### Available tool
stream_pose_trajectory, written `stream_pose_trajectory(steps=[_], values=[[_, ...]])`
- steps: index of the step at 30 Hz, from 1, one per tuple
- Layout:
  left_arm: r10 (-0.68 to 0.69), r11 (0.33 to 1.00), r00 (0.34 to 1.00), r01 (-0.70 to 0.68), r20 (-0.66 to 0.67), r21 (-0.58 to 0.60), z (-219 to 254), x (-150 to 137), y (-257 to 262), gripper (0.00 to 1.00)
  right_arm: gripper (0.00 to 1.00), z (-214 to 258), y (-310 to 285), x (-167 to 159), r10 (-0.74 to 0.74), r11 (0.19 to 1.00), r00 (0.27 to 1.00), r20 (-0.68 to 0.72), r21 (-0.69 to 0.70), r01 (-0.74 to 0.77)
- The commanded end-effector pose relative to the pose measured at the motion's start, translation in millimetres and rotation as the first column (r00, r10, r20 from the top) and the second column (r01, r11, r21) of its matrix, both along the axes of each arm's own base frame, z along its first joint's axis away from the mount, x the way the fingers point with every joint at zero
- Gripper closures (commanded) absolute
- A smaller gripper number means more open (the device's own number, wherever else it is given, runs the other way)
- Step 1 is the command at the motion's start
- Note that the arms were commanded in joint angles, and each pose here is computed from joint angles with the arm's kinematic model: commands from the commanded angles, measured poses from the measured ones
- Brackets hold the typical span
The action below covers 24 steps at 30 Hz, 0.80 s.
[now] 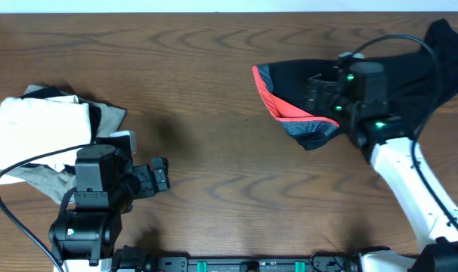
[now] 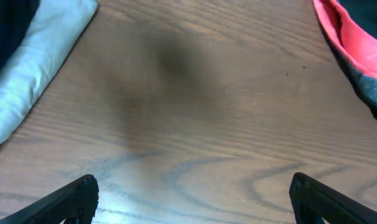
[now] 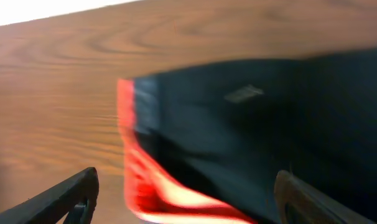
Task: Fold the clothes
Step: 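Drag the waistband leftward with the right gripper toward the left gripper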
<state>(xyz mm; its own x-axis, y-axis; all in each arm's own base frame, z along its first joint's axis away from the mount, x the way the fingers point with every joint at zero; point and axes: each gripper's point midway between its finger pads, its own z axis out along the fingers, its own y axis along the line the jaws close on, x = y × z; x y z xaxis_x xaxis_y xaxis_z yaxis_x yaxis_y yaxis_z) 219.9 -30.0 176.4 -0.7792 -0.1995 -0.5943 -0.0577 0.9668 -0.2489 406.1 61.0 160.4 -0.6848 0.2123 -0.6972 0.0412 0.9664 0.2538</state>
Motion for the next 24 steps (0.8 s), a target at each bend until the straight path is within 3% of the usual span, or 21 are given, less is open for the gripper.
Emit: stream_pose_trajectory(steps=[1,5,10,14,19,24], values=[[-0.049,0.996,0.998,0.052,0.040,-0.068,12,6,-14,0.02,0.11,-1,-59,-3,-0.163,0.985,0.986,-0.023,-0.058,0.161],[-0.133,0.980,0.989,0.142,0.071,-0.139,17,19,-36,0.02,0.15,-18,-87,-21,-0.186,0.982,0.974,-0.126,-0.023,0.185],[-0.180,0.974,0.984,0.176,-0.015,-0.146,-4,27,-48,0.02,0.15,-38,-57,-42,0.058,0.995,0.972,-0.227,0.095,-0.037],[-0.186,0.974,0.975,0.166,-0.122,-0.155,-27,26,-50,0.02,0.13,-65,-50,-60,0.079,0.991,0.936,-0.343,0.127,-0.037],[-0.184,0.975,0.962,0.154,-0.202,-0.160,-45,27,-50,0.02,0.12,-82,-26,-65,0.186,0.965,0.906,-0.380,0.244,-0.096],[-0.182,0.976,0.951,0.145,-0.248,-0.160,-56,26,-50,0.02,0.11,-101,-22,-68,0.202,0.960,0.879,-0.431,0.263,-0.091]])
